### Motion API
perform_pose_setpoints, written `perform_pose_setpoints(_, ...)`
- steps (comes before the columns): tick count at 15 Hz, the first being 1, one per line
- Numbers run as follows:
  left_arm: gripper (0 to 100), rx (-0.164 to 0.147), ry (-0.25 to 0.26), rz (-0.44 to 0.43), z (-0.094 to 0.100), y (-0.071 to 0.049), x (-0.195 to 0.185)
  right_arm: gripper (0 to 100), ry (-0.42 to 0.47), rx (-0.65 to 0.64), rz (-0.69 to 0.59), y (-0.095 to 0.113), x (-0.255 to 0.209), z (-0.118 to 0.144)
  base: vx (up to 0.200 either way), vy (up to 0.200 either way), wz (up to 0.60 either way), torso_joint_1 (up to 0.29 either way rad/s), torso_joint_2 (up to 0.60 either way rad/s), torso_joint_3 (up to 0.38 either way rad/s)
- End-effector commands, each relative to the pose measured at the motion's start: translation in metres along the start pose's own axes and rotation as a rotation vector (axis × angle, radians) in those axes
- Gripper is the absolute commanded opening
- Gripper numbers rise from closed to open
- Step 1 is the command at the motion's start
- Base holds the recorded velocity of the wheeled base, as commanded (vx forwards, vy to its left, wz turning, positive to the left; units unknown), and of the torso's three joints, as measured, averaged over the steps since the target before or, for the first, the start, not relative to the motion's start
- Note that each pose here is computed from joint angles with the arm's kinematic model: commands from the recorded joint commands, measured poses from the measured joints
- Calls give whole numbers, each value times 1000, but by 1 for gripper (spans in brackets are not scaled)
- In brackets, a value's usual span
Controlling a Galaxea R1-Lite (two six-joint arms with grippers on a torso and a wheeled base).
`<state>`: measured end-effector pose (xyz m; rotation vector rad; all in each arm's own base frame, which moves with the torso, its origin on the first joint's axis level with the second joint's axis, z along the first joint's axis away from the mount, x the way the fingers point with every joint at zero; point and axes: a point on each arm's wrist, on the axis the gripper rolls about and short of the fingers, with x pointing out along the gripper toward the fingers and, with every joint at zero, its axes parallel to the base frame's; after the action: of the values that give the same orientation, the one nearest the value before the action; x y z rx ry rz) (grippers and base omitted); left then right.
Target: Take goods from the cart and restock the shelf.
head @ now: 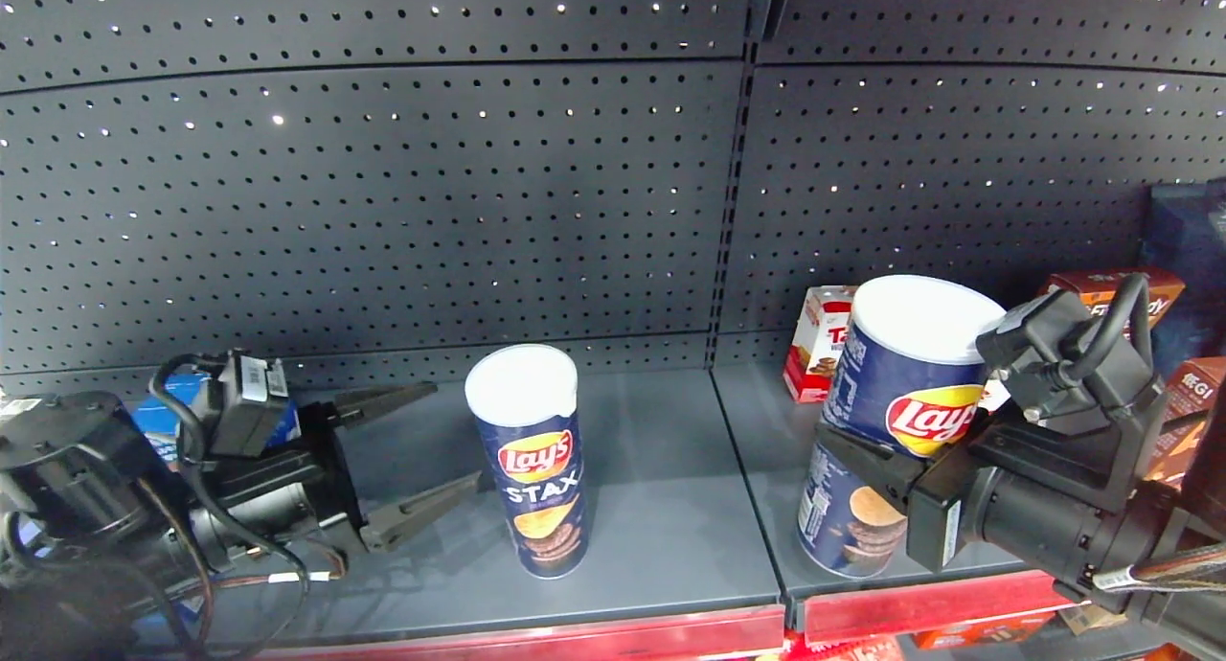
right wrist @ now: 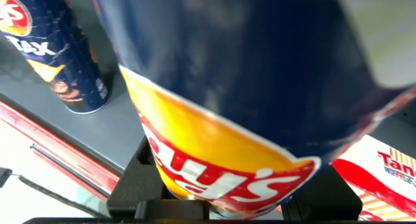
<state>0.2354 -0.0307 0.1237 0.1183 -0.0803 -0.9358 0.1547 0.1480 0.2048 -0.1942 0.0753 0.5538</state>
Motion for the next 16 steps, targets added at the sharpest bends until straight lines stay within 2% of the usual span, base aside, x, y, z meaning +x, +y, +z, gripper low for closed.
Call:
perform_pose_setpoints(1, 100, 95, -80, 53, 32, -1, -16, 0, 3, 0, -7, -2, 1, -1, 0, 0, 0, 0, 0, 0)
perform_pose_setpoints(3, 100, 120, -125, 100, 51, -2, -31, 0, -1, 1, -9, -2, 0, 0, 0, 0, 0, 0, 0, 0)
perform_pose_setpoints(5, 100, 148, -142, 200, 60, 1, -44, 0, -7, 3, -19, -4, 1, 0, 0, 0, 0, 0, 0, 0)
perform_pose_setpoints(7, 100, 146, -171, 457, 67, 3, -50, 0, -14, 5, -25, -6, 1, 1, 0, 0, 0, 0, 0, 0)
perform_pose_setpoints(9, 100, 163, -204, 564, 76, -3, -56, 0, -16, 6, -28, -6, 1, 1, 0, 0, 0, 0, 0, 0)
perform_pose_setpoints(11, 100, 159, -214, 708, 85, -7, -67, 0, -29, 11, -35, -8, 0, 4, 0, 0, 0, 0, 0, 0)
perform_pose_setpoints(12, 100, 150, -204, 782, 88, -8, -74, 0, -32, 10, -35, -8, -1, 5, 0, 0, 0, 0, 0, 0)
perform_pose_setpoints(13, 100, 113, -164, 949, 92, -18, -89, 0, -33, 11, -35, -8, -4, 4, 0, 0, 0, 0, 0, 0)
perform_pose_setpoints(14, 100, 87, -146, 1020, 92, -23, -95, 0, -30, 10, -35, -9, -5, 3, 0, 0, 0, 0, 0, 0)
perform_pose_setpoints(15, 100, 38, -139, 1108, 96, -39, -105, 0, -30, 10, -35, -9, -7, 2, 0, 0, 0, 0, 0, 0)
perform_pose_setpoints(16, 100, 23, -153, 1118, 101, -55, -113, 0, -36, 11, -36, -9, -9, 2, 0, 0, 0, 0, 0, 0)
